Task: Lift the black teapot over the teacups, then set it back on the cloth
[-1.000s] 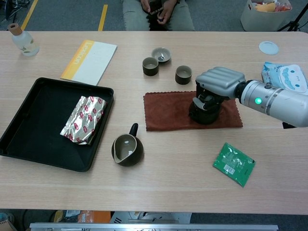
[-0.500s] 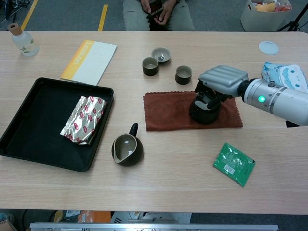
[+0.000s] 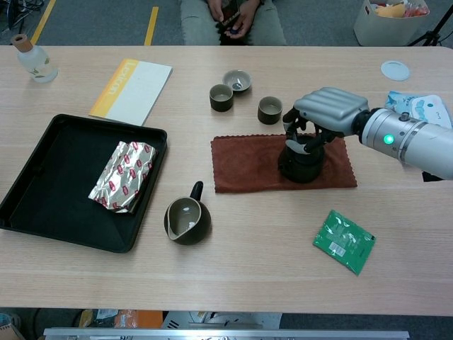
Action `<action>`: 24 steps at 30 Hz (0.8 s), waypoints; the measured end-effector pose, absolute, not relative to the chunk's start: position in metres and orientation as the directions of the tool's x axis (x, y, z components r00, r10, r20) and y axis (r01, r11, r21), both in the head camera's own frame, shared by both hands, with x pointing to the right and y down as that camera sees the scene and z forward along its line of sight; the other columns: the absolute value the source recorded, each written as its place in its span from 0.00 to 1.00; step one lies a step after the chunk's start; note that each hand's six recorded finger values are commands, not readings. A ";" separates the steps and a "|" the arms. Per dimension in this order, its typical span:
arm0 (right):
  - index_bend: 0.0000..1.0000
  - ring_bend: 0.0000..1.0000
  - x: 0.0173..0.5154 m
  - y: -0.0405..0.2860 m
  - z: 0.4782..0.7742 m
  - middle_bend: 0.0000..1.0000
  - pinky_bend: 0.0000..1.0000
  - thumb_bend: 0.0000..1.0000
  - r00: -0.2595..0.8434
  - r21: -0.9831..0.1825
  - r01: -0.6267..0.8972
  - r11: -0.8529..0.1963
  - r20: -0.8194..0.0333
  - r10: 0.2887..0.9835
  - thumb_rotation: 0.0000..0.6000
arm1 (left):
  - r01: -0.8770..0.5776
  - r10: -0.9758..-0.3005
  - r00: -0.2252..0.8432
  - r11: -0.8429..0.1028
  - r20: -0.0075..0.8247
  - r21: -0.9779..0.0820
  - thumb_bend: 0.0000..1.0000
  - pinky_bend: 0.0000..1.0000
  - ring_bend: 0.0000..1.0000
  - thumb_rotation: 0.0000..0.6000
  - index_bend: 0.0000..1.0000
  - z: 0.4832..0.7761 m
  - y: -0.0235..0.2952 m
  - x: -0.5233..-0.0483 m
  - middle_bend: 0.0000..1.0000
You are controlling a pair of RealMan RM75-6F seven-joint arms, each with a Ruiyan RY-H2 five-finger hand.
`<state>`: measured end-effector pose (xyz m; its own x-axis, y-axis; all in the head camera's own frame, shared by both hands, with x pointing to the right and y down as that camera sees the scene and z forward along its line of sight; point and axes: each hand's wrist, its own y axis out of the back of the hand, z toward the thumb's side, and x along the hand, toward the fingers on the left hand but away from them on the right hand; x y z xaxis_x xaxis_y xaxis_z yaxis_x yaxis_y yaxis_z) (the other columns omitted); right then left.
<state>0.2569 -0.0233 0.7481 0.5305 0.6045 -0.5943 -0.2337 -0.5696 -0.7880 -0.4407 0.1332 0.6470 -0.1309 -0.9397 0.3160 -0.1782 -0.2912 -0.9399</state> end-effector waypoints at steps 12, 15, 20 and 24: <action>0.33 0.19 0.258 -0.029 0.736 0.26 0.13 0.41 0.536 -0.832 -0.222 -0.509 -0.540 0.649 0.63 | -0.180 -0.941 -0.139 -0.283 0.310 -0.942 0.25 0.07 0.10 1.00 0.15 0.643 0.130 -0.439 0.22; 0.33 0.19 0.261 -0.032 0.731 0.26 0.13 0.41 0.527 -0.847 -0.204 -0.490 -0.517 0.674 0.84 | -0.170 -0.945 -0.129 -0.277 0.300 -0.946 0.25 0.07 0.10 1.00 0.15 0.640 0.127 -0.439 0.22; 0.33 0.19 0.274 -0.037 0.718 0.29 0.13 0.41 0.486 -0.881 -0.159 -0.446 -0.463 0.741 1.00 | -0.168 -0.955 -0.097 -0.262 0.281 -0.950 0.25 0.07 0.10 1.00 0.15 0.636 0.123 -0.435 0.22; 0.33 0.20 0.294 -0.038 0.701 0.30 0.13 0.41 0.428 -0.913 -0.121 -0.389 -0.402 0.810 1.00 | -0.167 -0.960 -0.073 -0.254 0.268 -0.953 0.25 0.07 0.10 1.00 0.15 0.634 0.120 -0.431 0.22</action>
<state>0.2940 -0.0384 0.7013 0.4280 0.8097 -0.4015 -0.1215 -0.3887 -0.9133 -0.4310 0.1204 0.6338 -0.0733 -0.9605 0.2685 -0.1672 -0.2536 -0.9528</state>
